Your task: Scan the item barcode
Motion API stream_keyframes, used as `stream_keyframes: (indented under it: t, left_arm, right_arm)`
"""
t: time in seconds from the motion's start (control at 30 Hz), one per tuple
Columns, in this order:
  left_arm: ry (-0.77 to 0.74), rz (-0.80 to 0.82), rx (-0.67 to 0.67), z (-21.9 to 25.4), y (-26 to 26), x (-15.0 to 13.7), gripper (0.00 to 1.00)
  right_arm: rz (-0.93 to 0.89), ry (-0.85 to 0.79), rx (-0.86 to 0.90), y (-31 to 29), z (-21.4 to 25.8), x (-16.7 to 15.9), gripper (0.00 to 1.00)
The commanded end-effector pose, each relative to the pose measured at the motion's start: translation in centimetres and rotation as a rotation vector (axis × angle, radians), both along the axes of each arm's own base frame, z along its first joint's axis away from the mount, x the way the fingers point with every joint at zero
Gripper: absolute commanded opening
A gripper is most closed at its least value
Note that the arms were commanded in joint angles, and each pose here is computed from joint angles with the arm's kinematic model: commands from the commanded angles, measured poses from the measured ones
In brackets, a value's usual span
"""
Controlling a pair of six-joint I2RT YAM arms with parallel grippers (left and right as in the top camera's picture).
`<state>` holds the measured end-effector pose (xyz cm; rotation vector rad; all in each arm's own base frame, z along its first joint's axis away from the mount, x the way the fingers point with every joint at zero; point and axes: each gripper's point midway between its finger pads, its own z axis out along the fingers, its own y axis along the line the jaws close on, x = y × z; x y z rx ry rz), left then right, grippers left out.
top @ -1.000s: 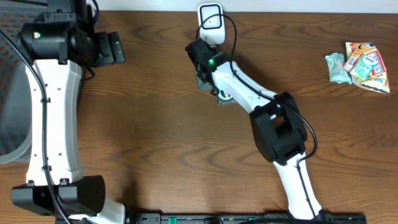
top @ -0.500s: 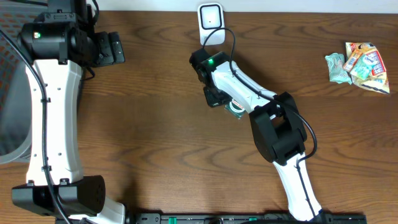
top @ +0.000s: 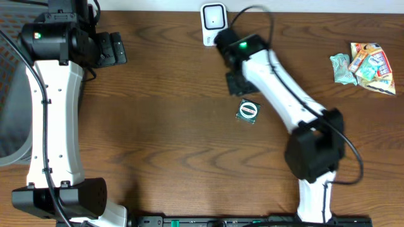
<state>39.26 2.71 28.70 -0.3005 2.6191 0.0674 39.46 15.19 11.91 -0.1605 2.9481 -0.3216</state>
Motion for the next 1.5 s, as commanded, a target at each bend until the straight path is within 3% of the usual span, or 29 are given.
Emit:
stream_keyframes:
  t: [0.0, 0.03, 0.07, 0.23, 0.47, 0.93, 1.0, 1.2, 1.47]
  left_arm:
    - [0.008, 0.019, 0.01, -0.3, 0.4, 0.0, 0.98]
    - [0.008, 0.02, 0.01, -0.3, 0.4, 0.0, 0.98]
    - [0.008, 0.019, 0.01, -0.3, 0.4, 0.0, 0.98]
    - [0.008, 0.02, 0.01, -0.3, 0.4, 0.0, 0.98]
    - [0.008, 0.019, 0.01, -0.3, 0.4, 0.0, 0.98]
    - [0.008, 0.019, 0.01, -0.3, 0.4, 0.0, 0.98]
    - [0.008, 0.019, 0.01, -0.3, 0.4, 0.0, 0.98]
    - [0.008, 0.02, 0.01, -0.3, 0.4, 0.0, 0.98]
    - [0.008, 0.019, 0.01, -0.3, 0.4, 0.0, 0.98]
  right_arm:
    - [-0.097, -0.064, 0.088, -1.2, 3.2, 0.2, 0.75]
    - [-0.103, -0.04, 0.143, -0.8, 3.2, -0.1, 0.88]
    - [-0.106, -0.01, 0.196, -0.2, 3.0, -0.4, 0.95]
    - [-0.15, 0.106, 0.273, 0.1, 0.7, -2.1, 0.99]
    - [-0.333, 0.152, 0.253, -0.6, -5.0, -3.9, 0.99]
    - [-0.42, 0.115, 0.279, -1.0, -12.1, -5.2, 0.99]
    - [-0.418, 0.107, 0.285, -1.0, -12.5, -5.1, 0.94]
    - [-0.414, 0.1, 0.288, -1.0, -12.7, -5.1, 0.61]
    - [-0.32, 0.075, 0.334, 0.1, -12.1, -3.8, 0.54]
